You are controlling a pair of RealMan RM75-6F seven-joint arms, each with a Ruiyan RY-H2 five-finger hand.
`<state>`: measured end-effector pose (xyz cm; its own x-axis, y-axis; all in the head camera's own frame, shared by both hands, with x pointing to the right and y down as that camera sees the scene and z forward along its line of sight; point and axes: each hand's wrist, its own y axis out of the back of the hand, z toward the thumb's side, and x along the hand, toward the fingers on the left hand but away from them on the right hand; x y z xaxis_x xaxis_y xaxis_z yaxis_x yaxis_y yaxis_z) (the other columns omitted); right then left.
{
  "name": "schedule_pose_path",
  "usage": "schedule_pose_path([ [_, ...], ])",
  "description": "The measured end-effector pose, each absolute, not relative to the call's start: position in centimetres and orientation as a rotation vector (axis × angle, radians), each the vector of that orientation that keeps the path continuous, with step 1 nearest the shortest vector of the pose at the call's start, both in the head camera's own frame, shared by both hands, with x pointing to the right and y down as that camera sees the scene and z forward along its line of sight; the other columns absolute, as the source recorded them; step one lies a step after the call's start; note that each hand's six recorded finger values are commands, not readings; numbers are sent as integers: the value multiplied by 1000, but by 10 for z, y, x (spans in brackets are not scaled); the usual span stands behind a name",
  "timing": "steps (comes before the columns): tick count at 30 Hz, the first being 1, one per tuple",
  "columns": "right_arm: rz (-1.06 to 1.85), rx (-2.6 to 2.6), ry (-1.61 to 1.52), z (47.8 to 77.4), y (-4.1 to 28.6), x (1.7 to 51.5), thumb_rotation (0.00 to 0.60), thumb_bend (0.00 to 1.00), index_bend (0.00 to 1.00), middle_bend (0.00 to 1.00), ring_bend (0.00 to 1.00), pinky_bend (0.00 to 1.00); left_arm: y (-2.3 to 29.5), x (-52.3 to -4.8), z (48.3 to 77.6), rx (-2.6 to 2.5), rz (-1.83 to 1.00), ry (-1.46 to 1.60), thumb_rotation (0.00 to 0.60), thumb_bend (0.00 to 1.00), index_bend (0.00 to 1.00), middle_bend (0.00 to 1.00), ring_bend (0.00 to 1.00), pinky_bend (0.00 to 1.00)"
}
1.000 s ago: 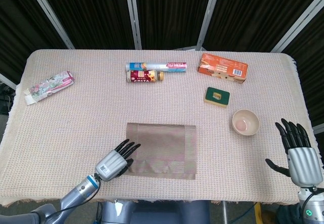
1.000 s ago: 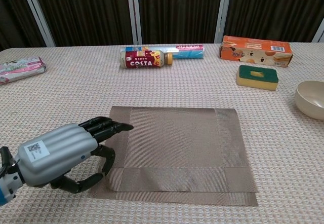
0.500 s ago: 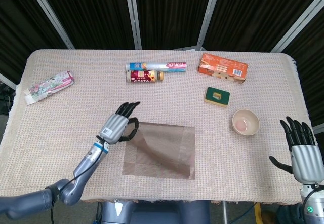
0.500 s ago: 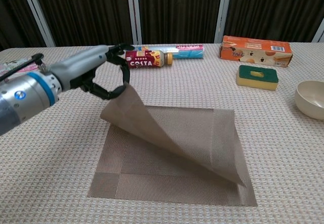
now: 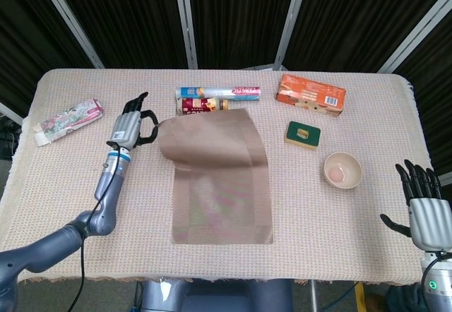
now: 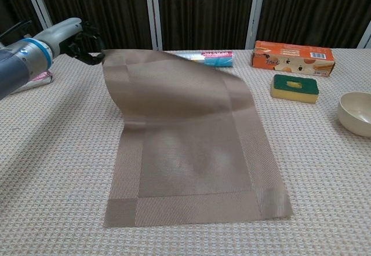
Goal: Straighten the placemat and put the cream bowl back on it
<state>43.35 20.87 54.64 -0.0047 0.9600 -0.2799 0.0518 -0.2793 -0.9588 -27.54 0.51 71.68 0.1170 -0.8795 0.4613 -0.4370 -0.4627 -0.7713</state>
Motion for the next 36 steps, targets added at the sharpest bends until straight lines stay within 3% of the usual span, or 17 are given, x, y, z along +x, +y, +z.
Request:
schedule_pose_path([
  [1, 1400, -1449, -1107, 547, 209, 433, 600, 0, 0, 0, 0, 0, 3, -287, 719, -1935, -1330, 1291, 600, 554, 665, 0, 0, 0],
  [3, 1398, -1451, -1105, 547, 208, 433, 600, 0, 0, 0, 0, 0, 3, -304, 722, -1905, -1362, 1301, 600, 373, 375, 0, 0, 0],
  [4, 1396, -1453, -1103, 547, 209, 432, 600, 0, 0, 0, 0, 0, 5, -314, 724, -1886, -1384, 1290, 600, 217, 172, 0, 0, 0],
  [5, 1394, -1454, -1101, 547, 209, 431, 600, 0, 0, 0, 0, 0, 8, -320, 725, -1875, -1399, 1275, 600, 92, 37, 0, 0, 0],
  [6, 1392, -1456, -1097, 547, 209, 431, 600, 0, 0, 0, 0, 0, 11, -326, 726, -1864, -1415, 1257, 600, 41, 1, 0, 0, 0],
  [11, 1383, -1483, -1059, 550, 213, 424, 600, 0, 0, 0, 0, 0, 30, -371, 722, -1765, -1503, 1161, 600, 3, 0, 0, 0, 0],
  [17, 1344, -1559, -981, 555, 221, 407, 600, 0, 24, 0, 0, 0, 47, -406, 684, -1651, -1475, 1142, 600, 4, 0, 0, 0, 0],
  [28, 1097, -1810, -662, 581, 212, 334, 600, 0, 253, 18, 0, 0, 111, -445, 609, -1497, -1501, 1104, 600, 8, 0, 0, 0, 0],
  [36, 898, -1906, -461, 620, 202, 260, 600, 68, 300, 54, 0, 0, 169, -463, 570, -1415, -1570, 1101, 600, 7, 0, 0, 0, 0],
])
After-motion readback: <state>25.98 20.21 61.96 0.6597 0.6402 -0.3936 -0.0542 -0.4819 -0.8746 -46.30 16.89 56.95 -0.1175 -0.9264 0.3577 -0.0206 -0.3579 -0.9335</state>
